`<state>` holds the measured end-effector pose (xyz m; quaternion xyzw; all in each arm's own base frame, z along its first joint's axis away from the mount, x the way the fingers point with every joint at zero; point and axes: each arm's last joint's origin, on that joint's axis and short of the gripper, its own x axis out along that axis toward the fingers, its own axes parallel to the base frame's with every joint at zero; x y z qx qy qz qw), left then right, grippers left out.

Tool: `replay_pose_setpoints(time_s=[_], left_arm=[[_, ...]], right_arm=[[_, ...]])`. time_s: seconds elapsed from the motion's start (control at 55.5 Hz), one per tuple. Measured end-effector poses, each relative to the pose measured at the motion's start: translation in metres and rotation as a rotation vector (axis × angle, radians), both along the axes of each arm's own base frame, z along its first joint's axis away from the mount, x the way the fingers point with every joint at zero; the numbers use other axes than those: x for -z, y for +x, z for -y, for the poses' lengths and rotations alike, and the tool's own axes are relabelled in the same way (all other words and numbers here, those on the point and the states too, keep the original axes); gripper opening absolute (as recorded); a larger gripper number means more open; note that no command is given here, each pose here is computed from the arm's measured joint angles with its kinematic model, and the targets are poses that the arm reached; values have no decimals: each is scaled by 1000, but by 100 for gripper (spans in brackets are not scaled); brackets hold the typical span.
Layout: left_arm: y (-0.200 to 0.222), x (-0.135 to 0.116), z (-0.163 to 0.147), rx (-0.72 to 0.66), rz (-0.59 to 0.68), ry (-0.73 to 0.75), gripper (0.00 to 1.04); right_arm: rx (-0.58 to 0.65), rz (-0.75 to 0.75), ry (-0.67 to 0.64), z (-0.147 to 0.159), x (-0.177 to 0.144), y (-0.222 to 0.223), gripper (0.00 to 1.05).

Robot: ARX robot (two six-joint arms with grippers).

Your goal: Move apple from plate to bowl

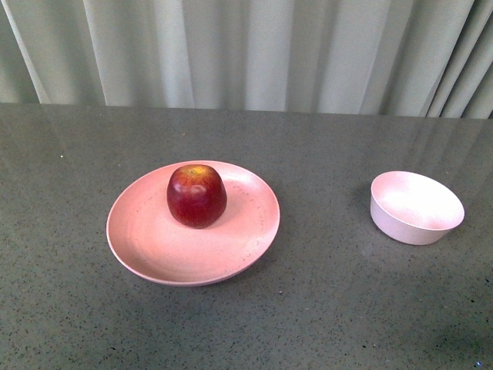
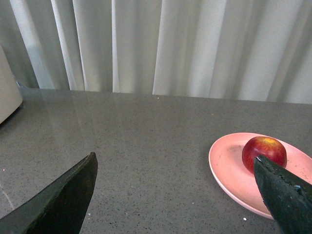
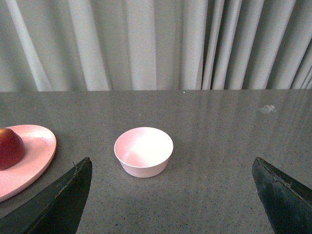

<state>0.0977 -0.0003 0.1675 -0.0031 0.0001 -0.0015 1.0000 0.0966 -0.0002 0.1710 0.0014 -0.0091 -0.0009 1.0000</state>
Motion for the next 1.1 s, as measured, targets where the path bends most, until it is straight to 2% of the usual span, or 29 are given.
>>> replay_pose_setpoints(time_s=[0.829, 0.865, 0.883, 0.937, 1.1], left_arm=[[0, 0, 0, 0, 0, 0, 96], [0, 0, 0, 0, 0, 0, 96], [0, 0, 0, 0, 0, 0, 96], [0, 0, 0, 0, 0, 0, 96], [0, 0, 0, 0, 0, 0, 96]], right_arm=[[0, 0, 0, 0, 0, 0, 96], [21, -84, 16, 0, 1, 0, 96], [33, -201, 34, 1, 2, 2, 96], [57, -380, 59, 5, 1, 11, 96], [85, -383, 73, 17, -22, 60, 96]])
